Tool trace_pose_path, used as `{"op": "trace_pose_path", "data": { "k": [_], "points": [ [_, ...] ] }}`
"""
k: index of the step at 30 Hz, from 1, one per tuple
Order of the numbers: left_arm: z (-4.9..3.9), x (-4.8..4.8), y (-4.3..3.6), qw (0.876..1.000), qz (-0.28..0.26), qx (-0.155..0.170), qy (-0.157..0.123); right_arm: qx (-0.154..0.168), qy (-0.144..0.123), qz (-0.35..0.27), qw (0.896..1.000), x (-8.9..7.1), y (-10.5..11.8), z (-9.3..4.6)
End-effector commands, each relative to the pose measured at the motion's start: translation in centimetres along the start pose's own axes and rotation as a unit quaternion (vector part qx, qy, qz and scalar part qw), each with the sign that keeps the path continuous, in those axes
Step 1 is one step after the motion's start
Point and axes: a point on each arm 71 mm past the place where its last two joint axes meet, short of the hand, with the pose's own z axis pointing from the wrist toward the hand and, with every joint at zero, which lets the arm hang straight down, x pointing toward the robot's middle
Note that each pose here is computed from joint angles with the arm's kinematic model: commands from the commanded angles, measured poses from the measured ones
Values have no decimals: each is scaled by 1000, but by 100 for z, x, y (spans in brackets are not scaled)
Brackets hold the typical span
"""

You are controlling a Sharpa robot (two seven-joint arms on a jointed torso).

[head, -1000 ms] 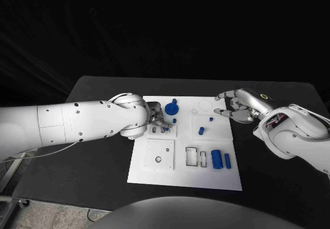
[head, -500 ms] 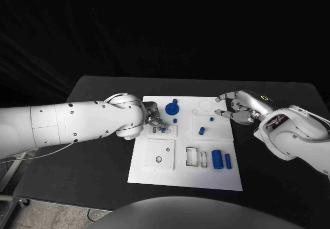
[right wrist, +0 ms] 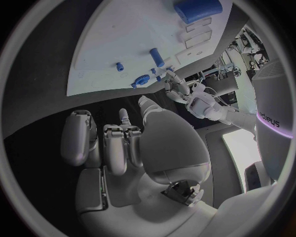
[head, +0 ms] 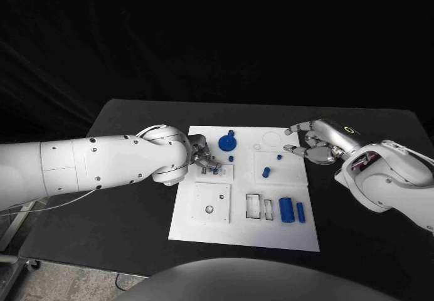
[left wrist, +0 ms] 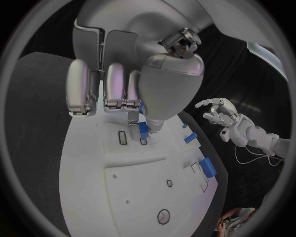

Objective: Assemble the parts on the task board

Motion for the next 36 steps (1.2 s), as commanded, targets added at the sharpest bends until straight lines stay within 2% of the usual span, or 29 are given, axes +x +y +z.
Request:
{"op": "trace_pose_path", "data": {
  "k": [1,15,26,36],
  "points": [
    [6,36,-4,1000,2,4,-3,1,6,-1,1000,13,-6,-5],
    [-8,84,7,1000,1,5,1,4,9,-2,1000,22,-15,-10],
    [-41,91,38,1000,0,5,2,6,12,-2,1000,31,-26,-14],
    [-49,97,34,1000,0,6,3,8,14,-1,1000,48,-29,-17]
  ]
}}
